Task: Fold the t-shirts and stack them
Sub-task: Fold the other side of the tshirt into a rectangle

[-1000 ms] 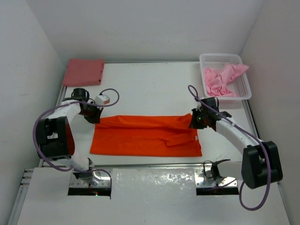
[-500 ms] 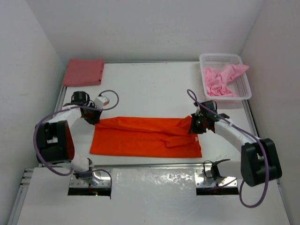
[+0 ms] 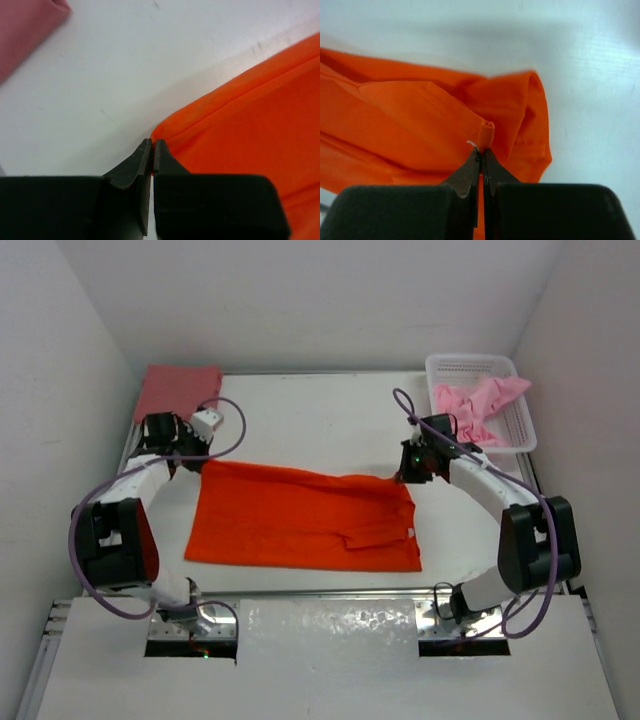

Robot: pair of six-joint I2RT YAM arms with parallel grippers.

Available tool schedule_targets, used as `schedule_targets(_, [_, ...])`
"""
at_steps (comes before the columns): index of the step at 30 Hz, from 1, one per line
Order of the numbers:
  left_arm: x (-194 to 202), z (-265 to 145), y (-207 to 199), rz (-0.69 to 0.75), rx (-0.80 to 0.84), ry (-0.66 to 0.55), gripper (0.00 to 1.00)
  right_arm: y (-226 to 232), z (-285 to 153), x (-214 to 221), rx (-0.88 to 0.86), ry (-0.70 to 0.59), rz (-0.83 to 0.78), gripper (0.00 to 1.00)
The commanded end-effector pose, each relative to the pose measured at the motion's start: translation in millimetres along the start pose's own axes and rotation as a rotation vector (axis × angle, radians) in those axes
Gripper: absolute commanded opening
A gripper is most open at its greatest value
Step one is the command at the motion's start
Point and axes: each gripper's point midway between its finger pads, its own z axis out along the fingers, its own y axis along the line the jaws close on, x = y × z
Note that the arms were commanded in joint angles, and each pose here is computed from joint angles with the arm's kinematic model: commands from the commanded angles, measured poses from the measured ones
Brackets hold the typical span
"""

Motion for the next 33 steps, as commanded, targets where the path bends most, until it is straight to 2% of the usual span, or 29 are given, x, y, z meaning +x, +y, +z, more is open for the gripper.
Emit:
schedule_targets(1, [25,-12,-25,0.068,0.07,0.042,0.0,0,-17,18,-0.012,0.015,-0.013,0.0])
schedule_targets(7, [65,-26,-48,0.099,0.127,0.143,0.0,-5,-27,75,-0.032,0.106,0.019,0.0])
schedule_targets(15, [100,-31,-70,0.166,0.206,0.214,0.0,0,-26,109,-0.067,0.122,0.06,0.0])
schedule_targets(18, [105,-28,-73,0.164,0.215,0.213,0.04,7,-18,121,-0.081,0.155,0.069,0.0])
schedule_targets(21, [109,-31,-70,0.179,0.207,0.243,0.22,0,-19,123,-0.039,0.153,0.075,0.0])
schedule_targets(22, [112,-34,-72,0.181,0.213,0.26,0.4,-2,-19,123,-0.028,0.15,0.068,0.0])
schedule_targets(24, [111,-38,-63,0.21,0.193,0.283,0.47,-5,-19,123,-0.017,0.15,0.064,0.0])
schedule_targets(26, [106,-43,-55,0.204,0.18,0.291,0.59,-4,-19,124,-0.022,0.156,0.057,0.0])
schedule_targets(27, [99,-44,-50,0.198,0.168,0.28,0.72,-4,-17,125,-0.023,0.163,0.06,0.0])
schedule_targets(29, [65,-47,-34,0.159,0.122,0.215,0.78,-4,-16,125,-0.024,0.168,0.055,0.0])
schedule_targets(30, [34,-53,-21,0.158,0.089,0.156,0.99,-5,-16,126,-0.024,0.172,0.048,0.0])
schedule_targets(33, [-34,-62,-24,0.071,0.108,-0.015,1.0,-6,-15,128,-0.02,0.178,0.045,0.0])
